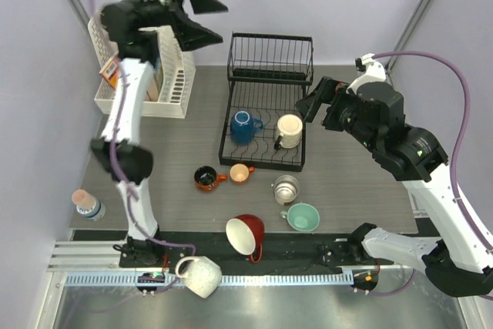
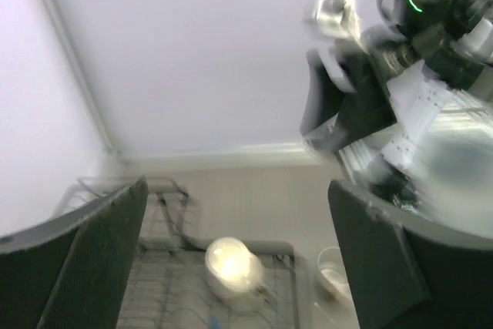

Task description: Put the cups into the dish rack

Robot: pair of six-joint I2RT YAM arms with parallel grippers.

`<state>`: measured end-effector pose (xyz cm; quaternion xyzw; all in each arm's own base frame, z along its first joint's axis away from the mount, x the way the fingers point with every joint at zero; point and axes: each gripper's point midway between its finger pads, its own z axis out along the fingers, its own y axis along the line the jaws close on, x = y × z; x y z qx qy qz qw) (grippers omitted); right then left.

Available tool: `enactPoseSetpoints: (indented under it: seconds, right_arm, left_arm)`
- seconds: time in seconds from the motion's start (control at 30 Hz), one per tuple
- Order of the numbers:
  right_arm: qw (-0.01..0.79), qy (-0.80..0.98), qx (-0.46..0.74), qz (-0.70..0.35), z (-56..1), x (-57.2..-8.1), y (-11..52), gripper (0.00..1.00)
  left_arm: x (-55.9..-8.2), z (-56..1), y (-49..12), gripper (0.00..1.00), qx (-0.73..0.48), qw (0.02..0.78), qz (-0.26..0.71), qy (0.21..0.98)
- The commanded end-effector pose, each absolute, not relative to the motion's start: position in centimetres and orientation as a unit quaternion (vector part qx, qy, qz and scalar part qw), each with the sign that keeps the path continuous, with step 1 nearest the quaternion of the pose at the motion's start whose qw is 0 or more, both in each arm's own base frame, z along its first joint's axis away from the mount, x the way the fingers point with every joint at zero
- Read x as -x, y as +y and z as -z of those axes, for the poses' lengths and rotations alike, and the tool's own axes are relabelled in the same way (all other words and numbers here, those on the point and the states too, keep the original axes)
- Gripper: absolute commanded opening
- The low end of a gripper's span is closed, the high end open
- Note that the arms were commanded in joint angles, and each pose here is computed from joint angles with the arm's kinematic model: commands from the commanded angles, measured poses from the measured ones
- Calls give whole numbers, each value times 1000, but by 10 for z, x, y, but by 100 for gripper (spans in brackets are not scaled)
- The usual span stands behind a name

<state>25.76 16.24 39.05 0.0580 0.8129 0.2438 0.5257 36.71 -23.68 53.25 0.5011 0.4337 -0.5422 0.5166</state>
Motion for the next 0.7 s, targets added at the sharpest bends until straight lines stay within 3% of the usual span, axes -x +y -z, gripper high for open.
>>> enactPoseSetpoints:
  seconds: [0.0, 0.07, 0.2, 0.23, 0.27, 0.37, 0.5, 0.57, 0.63, 0.67]
  right_arm:
    - [566, 773, -44, -282, -436, -246, 160, 100]
    - [573, 768, -45, -284, -442, -242, 157, 100]
    - [588, 767, -57, -250, -442, -244, 141, 100]
    - [592, 769, -63, -233, -438, -246, 135, 100]
    - [596, 771, -72, -210, -434, -249, 127, 100]
    - [624, 763, -108, -132, -425, -255, 94, 100]
    - [690, 706, -162, 7, -404, -262, 36, 100]
    - [703, 691, -157, 60, -388, -265, 24, 100]
    - [703, 685, -170, 93, -357, -275, 19, 100]
    - [699, 687, -174, 94, -347, -280, 20, 100]
  left_arm:
    - [-383, -596, -221, 100, -360, 763, 177, 508]
    - [-398, -557, -219, 100, -350, 747, 72, 561]
    - [-397, -483, -202, 99, -272, 667, 125, 682]
    - [-405, -467, -186, 100, -238, 663, 123, 699]
    - [-418, -404, -176, 99, -208, 619, 114, 748]
    - [-429, -345, -109, 99, -79, 578, 75, 809]
    - [-433, -275, -30, 100, 54, 525, 87, 845]
    - [-441, -268, 4, 100, 87, 564, 94, 816]
    - [-429, -217, 15, 99, 96, 548, 76, 828]
    - [-433, -226, 21, 99, 76, 585, 57, 806]
